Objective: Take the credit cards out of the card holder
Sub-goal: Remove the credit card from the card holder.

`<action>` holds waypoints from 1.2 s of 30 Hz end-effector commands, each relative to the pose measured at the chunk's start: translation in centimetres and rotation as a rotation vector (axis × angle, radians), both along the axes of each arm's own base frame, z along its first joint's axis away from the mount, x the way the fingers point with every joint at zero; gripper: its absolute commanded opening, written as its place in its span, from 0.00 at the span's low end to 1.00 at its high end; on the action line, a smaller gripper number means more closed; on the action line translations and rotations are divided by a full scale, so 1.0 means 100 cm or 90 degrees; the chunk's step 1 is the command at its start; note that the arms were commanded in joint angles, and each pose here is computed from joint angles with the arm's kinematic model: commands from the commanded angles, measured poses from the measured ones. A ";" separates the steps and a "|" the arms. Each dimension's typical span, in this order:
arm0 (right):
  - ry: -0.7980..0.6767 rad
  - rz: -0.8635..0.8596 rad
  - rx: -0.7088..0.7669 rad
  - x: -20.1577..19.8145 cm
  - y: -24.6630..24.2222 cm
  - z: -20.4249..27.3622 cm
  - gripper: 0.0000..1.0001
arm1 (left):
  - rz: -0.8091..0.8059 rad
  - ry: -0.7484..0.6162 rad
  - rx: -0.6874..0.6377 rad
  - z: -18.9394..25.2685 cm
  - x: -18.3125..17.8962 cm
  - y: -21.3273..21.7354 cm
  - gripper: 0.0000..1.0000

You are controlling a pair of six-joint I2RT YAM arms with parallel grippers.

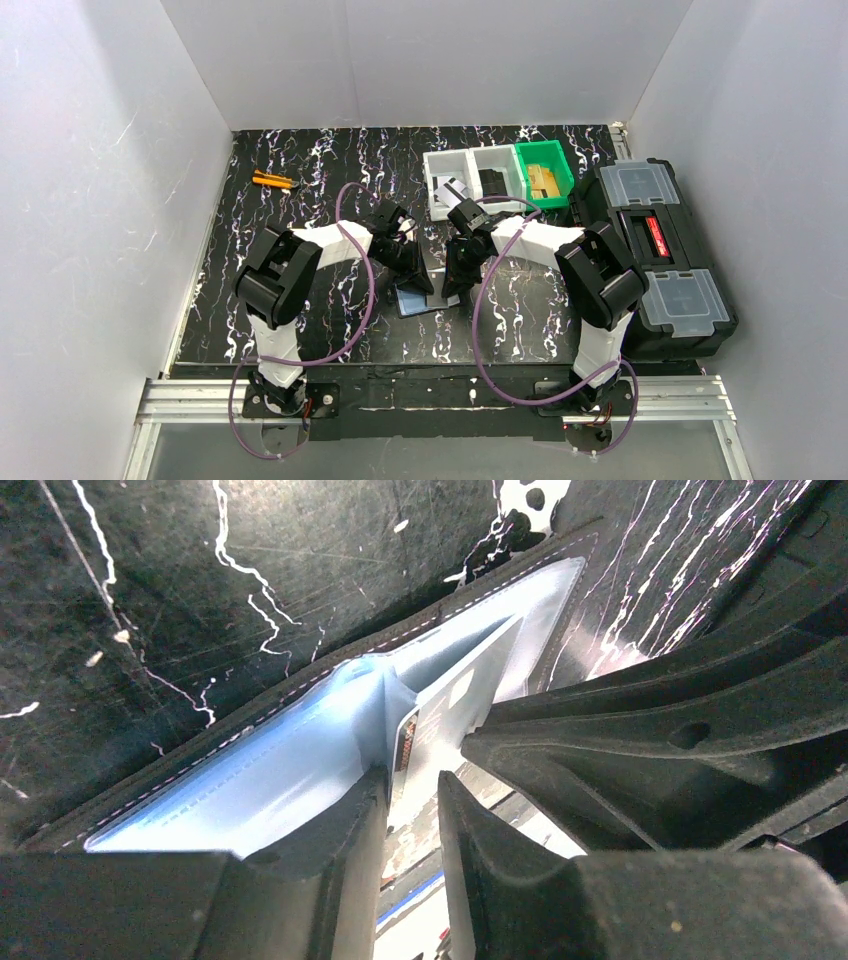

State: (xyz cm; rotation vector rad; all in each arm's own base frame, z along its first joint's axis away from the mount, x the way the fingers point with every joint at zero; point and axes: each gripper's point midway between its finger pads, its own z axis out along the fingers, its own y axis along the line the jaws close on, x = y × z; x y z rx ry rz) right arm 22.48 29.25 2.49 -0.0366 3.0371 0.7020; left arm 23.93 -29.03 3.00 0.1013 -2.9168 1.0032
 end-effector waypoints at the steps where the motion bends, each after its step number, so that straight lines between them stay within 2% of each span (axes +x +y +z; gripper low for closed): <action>1: 0.022 0.002 -0.040 -0.007 -0.006 -0.023 0.21 | -0.002 -0.009 0.008 0.010 -0.005 0.009 0.24; 12: 0.025 0.002 -0.045 -0.007 -0.006 -0.024 0.17 | 0.007 -0.025 -0.009 0.021 -0.001 0.012 0.18; 16: 0.027 0.002 -0.047 -0.006 -0.007 -0.025 0.16 | 0.008 -0.026 -0.022 0.023 0.000 0.012 0.09; 19: 0.028 0.003 -0.048 -0.006 -0.006 -0.025 0.15 | 0.004 -0.025 -0.039 0.024 0.001 0.008 0.07; 23: 0.030 0.002 -0.048 -0.006 -0.007 -0.025 0.15 | 0.010 -0.013 -0.072 0.023 0.000 0.000 0.12; 30: 0.031 0.004 -0.048 -0.006 -0.007 -0.026 0.15 | 0.021 -0.004 -0.087 0.023 0.000 -0.003 0.11; 36: 0.031 0.003 -0.049 -0.006 -0.007 -0.026 0.15 | 0.032 0.008 -0.095 0.022 0.000 -0.005 0.00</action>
